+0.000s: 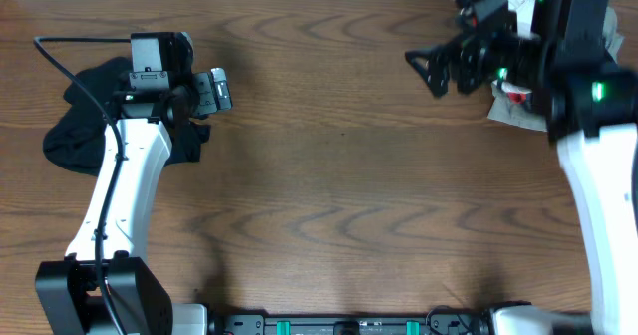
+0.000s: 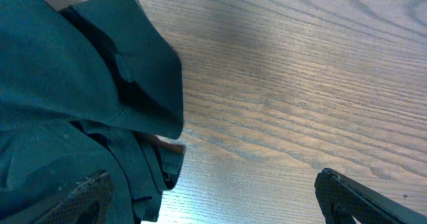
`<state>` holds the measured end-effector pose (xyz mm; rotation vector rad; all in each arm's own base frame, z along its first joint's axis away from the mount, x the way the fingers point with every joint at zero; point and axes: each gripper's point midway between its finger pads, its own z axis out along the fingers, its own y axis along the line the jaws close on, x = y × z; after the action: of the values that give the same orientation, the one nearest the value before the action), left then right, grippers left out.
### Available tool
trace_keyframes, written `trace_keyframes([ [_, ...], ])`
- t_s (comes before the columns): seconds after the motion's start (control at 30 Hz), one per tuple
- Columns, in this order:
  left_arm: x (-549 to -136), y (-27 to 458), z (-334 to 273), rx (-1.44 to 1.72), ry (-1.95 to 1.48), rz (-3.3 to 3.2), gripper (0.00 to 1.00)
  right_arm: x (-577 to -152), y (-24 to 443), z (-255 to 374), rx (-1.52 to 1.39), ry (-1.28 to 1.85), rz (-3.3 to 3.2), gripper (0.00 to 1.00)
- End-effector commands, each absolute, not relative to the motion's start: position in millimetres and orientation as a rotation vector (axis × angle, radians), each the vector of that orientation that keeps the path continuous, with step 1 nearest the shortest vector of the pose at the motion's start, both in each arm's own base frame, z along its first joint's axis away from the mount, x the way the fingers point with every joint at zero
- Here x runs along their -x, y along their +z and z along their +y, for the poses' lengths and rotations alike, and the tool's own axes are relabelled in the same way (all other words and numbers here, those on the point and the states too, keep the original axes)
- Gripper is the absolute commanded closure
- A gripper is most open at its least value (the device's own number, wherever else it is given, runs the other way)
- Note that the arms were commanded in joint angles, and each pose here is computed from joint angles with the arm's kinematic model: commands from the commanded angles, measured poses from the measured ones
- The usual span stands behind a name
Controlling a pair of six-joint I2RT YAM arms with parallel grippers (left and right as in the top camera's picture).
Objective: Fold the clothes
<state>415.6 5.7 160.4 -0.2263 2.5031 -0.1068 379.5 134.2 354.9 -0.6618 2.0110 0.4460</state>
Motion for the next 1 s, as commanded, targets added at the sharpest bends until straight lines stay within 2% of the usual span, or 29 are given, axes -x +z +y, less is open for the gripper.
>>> trace_keyframes([
  [0.0,-418.0,160.1,9.3,0.215,-0.083,2.503,0.02,-359.1,361.7,99.3,0.547,0.250,1.930,0.01],
  [0.13,-418.0,160.1,9.3,0.215,-0.083,2.503,0.02,-330.5,333.7,75.6,0.479,0.201,1.869,0.01],
  [0.27,-418.0,160.1,9.3,0.215,-0.083,2.504,0.02,-300.5,285.9,49.9,0.303,0.213,1.852,0.01],
  [0.57,-418.0,160.1,9.3,0.215,-0.083,2.503,0.02,-268.6,201.9,34.5,0.215,0.177,1.735,0.01],
  [0.8,-418.0,160.1,9.3,0.215,-0.083,2.503,0.02,-257.2,166.9,34.4,0.219,0.156,1.647,0.01],
  [0.97,-418.0,160.1,9.3,0.215,-0.083,2.504,0.02,-254.2,163.2,33.0,0.215,0.144,1.626,0.01],
])
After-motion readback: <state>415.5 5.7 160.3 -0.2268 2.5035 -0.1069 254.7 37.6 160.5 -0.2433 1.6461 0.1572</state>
